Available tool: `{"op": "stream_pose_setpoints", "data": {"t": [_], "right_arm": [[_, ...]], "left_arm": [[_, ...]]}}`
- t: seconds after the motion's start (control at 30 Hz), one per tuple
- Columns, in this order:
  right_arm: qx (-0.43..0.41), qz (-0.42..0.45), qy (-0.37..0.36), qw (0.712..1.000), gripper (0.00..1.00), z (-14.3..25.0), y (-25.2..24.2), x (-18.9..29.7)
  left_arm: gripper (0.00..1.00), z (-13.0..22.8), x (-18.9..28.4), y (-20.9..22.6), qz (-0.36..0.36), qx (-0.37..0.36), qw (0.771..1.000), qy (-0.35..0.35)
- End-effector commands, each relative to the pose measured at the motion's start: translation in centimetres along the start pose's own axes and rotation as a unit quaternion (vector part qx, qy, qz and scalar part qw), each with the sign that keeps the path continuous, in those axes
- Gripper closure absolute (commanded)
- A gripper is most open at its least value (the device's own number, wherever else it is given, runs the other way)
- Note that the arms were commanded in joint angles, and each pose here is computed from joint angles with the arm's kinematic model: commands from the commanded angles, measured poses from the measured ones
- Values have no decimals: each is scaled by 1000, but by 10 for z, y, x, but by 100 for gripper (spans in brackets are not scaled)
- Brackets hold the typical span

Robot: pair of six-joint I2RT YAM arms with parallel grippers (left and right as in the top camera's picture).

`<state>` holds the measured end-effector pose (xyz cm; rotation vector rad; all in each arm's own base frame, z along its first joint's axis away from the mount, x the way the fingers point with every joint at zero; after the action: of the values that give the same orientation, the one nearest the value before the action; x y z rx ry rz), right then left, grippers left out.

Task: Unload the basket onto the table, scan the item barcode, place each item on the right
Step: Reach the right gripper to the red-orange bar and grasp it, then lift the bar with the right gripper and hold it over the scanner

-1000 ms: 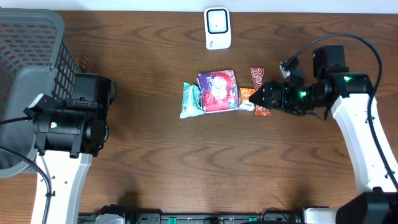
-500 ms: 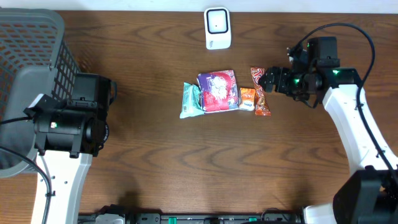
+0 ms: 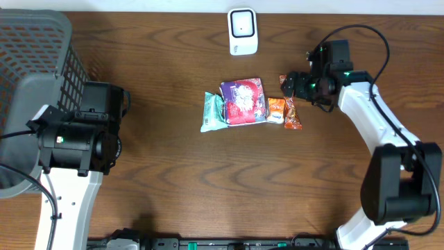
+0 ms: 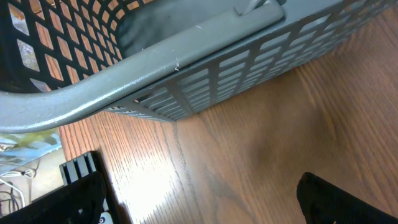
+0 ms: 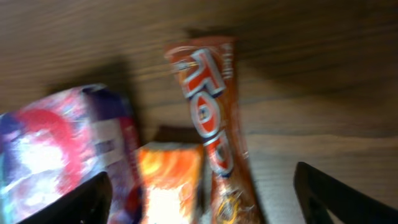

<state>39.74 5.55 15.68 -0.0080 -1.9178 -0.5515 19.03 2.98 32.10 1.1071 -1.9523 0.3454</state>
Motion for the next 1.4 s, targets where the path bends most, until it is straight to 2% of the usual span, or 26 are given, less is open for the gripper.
{"op": "stream_pose_setpoints", "data": {"t": [0.0,0.4,0.47,0.53,0.6,0.9,1.1,1.37], "right_arm": [[1,47,-16,999,19,-6,-8,-13],[15,63,22,998,25,7,-19,-77],[19,68,29,997,39,10,-20,-84],[18,87,31,996,79,13,-24,-89],[15,95,32,995,99,14,-26,-90],[20,73,0,997,99,-10,-3,-55],[32,-57,-49,997,99,-49,48,-5],[-36,-159,-153,975,99,-82,90,12]], "left_arm": [[2,-1,-2,1,-12,0,1000,-6],[2,-1,-2,1,-12,0,1000,-6],[2,-1,-2,1,-12,0,1000,-6],[2,-1,-2,1,-12,0,1000,-6],[2,-1,-2,1,-12,0,1000,-6],[2,-1,-2,1,-12,0,1000,-6],[2,-1,-2,1,-12,0,1000,-6],[2,-1,-2,1,-12,0,1000,-6]]}}
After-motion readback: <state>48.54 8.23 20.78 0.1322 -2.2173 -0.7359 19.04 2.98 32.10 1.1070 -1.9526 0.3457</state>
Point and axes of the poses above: each gripper's point midway between its finger pads, its own x axis back along the fingers, its own y axis along the line the jaws close on, z = x × y, the point moved 9 cm from there along x, back along the fingers, and after that the axes turned 11 degrees about -x, right-handed, at the moved point
